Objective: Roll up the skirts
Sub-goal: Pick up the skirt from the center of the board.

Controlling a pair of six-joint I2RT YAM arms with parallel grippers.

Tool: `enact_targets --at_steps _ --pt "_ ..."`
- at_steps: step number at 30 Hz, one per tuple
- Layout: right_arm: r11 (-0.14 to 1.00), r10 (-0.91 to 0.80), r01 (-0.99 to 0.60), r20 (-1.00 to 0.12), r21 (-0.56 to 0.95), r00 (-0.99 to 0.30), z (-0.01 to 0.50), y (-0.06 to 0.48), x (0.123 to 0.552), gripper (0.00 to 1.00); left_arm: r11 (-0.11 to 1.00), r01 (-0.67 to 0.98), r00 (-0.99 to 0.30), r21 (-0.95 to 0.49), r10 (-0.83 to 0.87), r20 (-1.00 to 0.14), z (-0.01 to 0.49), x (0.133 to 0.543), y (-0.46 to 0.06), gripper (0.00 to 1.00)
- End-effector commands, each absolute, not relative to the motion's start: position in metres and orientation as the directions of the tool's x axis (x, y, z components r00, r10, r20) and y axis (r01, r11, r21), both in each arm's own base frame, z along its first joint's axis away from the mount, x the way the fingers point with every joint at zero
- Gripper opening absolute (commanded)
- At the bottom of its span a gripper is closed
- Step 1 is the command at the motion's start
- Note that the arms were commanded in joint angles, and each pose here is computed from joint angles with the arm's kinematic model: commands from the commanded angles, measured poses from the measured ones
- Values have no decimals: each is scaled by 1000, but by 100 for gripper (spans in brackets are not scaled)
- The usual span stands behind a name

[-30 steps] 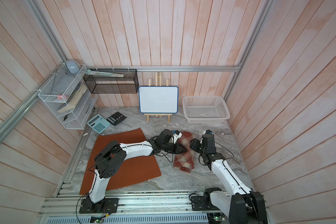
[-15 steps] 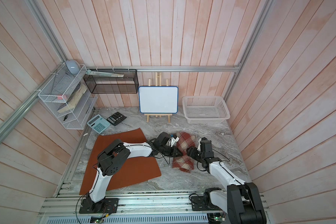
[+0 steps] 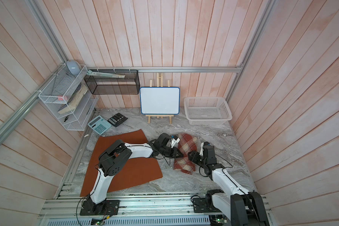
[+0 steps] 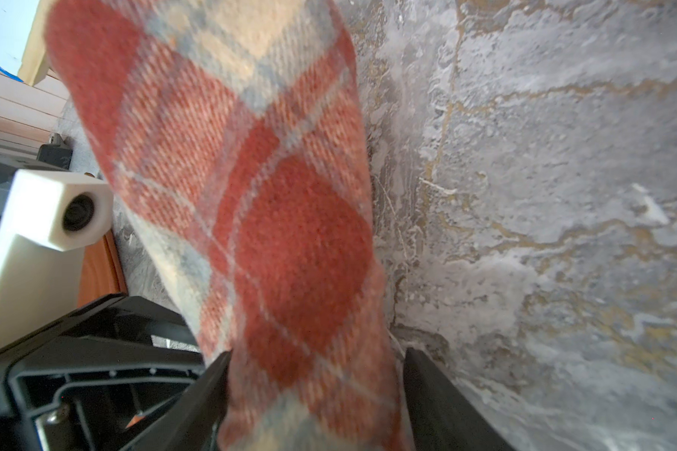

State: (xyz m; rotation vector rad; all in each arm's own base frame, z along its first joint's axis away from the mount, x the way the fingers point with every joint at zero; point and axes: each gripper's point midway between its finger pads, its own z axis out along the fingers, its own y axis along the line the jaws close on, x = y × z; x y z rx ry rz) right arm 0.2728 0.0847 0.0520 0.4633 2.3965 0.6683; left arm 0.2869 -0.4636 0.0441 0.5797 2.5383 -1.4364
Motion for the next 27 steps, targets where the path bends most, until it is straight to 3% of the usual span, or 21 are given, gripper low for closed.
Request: enact_targets --at_steps 1,7,14,18,21,24,27 --pt "826 433 221 -335 518 -837 15 85 240 71 572 353 -933 -740 276 -232 -2 281 -435 27" --pt "805 412 214 -262 554 -873 6 98 238 72 577 364 -927 -731 302 -224 3 285 -431 27" --pt "757 391 273 -77 593 -917 -22 113 204 72 560 356 -929 -748 301 -217 9 292 -435 27" --pt "759 385 266 -80 594 -919 -24 114 205 71 541 353 -931 -763 286 -228 13 299 -437 27" --pt "747 345 223 -78 626 -936 -17 126 210 57 534 354 -930 -768 286 -230 15 305 -438 27" --pt "704 322 175 -90 688 -942 -5 139 218 19 524 361 -928 -771 284 -241 20 308 -441 27" --pt "678 304 124 -123 725 -945 11 147 228 0 522 365 -927 -771 282 -248 23 311 -441 27"
